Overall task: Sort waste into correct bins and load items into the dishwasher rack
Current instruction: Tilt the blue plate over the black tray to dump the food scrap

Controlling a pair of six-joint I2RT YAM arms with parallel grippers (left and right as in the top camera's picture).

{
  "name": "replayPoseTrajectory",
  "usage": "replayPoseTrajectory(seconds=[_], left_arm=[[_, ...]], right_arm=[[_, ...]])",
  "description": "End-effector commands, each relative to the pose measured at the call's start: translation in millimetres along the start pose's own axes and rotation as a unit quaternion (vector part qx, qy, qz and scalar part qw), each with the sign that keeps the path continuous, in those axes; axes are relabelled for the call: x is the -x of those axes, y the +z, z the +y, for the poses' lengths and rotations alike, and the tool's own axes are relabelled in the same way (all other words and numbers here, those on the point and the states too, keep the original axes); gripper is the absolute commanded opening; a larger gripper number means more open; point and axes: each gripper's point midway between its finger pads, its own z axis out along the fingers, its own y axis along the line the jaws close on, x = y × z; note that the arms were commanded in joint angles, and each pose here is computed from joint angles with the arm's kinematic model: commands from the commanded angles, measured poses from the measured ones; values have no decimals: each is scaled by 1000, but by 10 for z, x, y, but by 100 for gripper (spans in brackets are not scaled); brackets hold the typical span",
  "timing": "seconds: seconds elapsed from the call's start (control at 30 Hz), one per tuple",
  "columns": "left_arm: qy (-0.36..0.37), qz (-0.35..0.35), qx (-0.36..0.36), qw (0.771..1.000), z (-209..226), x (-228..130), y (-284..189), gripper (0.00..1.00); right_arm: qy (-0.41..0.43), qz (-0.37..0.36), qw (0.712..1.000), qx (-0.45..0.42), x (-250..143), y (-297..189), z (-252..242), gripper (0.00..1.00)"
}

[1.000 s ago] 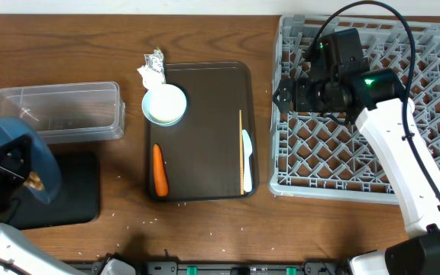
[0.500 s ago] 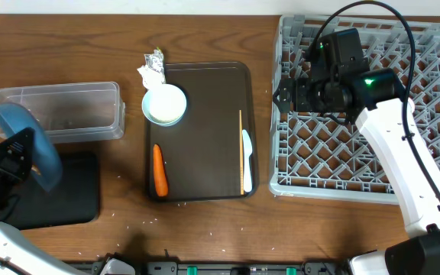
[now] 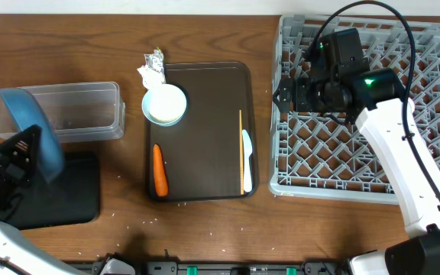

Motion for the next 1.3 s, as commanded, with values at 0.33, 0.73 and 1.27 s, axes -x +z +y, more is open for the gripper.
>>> replayPoseTrajectory(seconds=[0.33, 0.73, 1.27], left_arm=[[-151, 30, 250, 956, 825, -320, -260, 6], [-107, 27, 172, 979, 803, -453, -117, 6], [-86, 28, 157, 983, 831, -520, -87, 7]], right_arm=[[5, 1, 1000, -3, 3, -8, -62, 99], [5, 1, 1000, -3, 0, -7, -61, 99], [5, 3, 1000, -4, -8, -7, -63, 99]])
